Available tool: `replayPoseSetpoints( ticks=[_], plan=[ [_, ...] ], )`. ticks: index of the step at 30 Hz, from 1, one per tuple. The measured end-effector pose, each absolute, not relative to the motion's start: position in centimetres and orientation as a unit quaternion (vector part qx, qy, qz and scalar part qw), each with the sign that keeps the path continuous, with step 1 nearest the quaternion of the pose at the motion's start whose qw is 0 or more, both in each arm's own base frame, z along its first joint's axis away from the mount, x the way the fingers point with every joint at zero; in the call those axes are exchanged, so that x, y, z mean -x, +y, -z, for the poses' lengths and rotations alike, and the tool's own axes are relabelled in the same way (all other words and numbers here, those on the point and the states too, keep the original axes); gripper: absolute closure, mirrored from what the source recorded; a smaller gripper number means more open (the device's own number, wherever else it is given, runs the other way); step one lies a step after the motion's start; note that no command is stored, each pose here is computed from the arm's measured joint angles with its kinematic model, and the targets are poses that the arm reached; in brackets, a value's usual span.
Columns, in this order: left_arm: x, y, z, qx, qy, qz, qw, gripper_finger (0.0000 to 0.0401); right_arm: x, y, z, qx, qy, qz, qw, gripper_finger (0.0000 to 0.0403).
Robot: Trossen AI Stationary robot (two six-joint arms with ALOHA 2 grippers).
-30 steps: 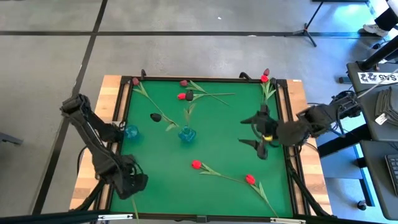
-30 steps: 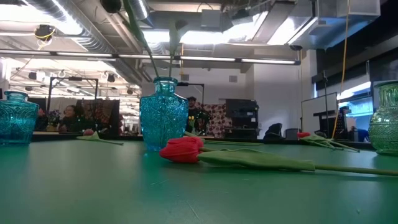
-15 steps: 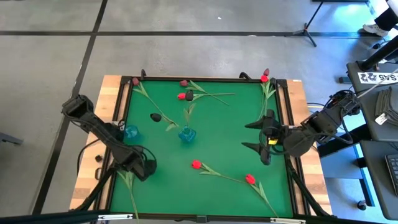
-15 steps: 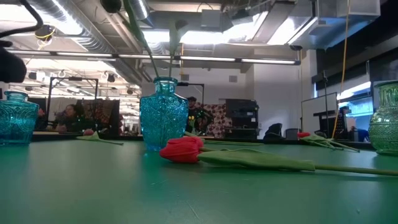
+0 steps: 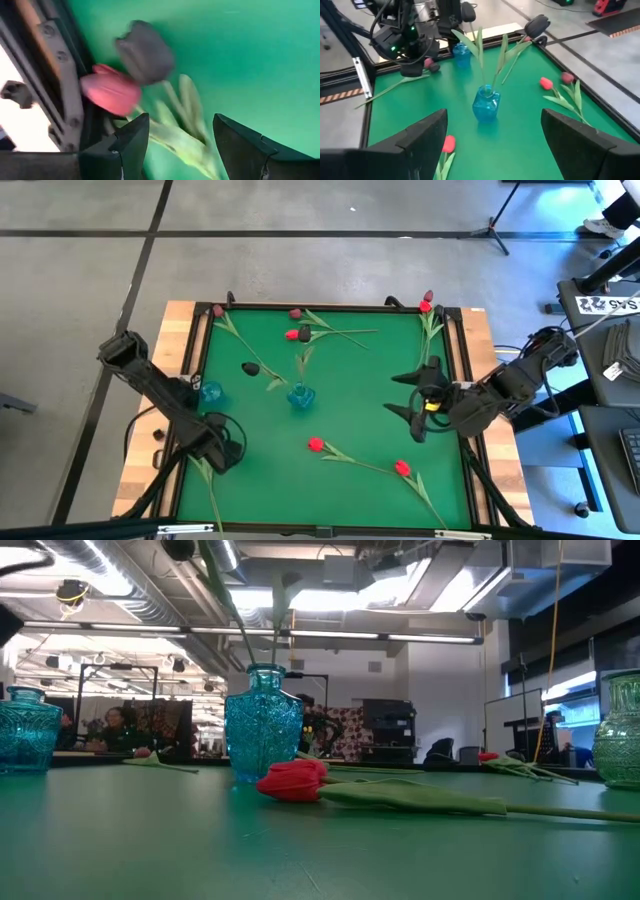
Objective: Sort flowers into vase by color
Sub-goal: Put the bottom black tulip into the right blue vase
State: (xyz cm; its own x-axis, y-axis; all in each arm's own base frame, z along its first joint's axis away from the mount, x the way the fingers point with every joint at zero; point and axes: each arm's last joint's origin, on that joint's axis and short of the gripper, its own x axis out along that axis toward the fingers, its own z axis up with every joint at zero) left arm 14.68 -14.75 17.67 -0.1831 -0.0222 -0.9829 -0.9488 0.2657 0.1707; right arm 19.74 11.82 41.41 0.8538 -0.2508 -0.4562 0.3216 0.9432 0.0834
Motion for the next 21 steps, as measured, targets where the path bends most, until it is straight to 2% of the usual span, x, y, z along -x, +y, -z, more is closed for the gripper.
replayPoseSetpoints(
  ticks=[7,11,17,21],
  plan=[
    [-14.3,-14.6,-14.0,0.461,0.570,-0.438,0.520,0.0187,-21.0,12.8,-40.2,-0.076,0.247,0.150,0.954,0.0084],
    [-14.6,-14.5,-13.8,0.480,0.548,-0.436,0.529,0.0187,-21.4,13.1,-39.8,-0.084,0.258,0.147,0.951,0.0084],
    [-17.0,-15.5,-15.9,0.499,0.460,-0.386,0.625,0.0187,-21.5,13.2,-39.7,-0.086,0.259,0.148,0.951,0.0084],
    [-17.5,-15.8,-16.7,0.493,0.448,-0.366,0.650,0.0187,-21.5,13.2,-39.7,-0.084,0.259,0.148,0.951,0.0084]
  ],
)
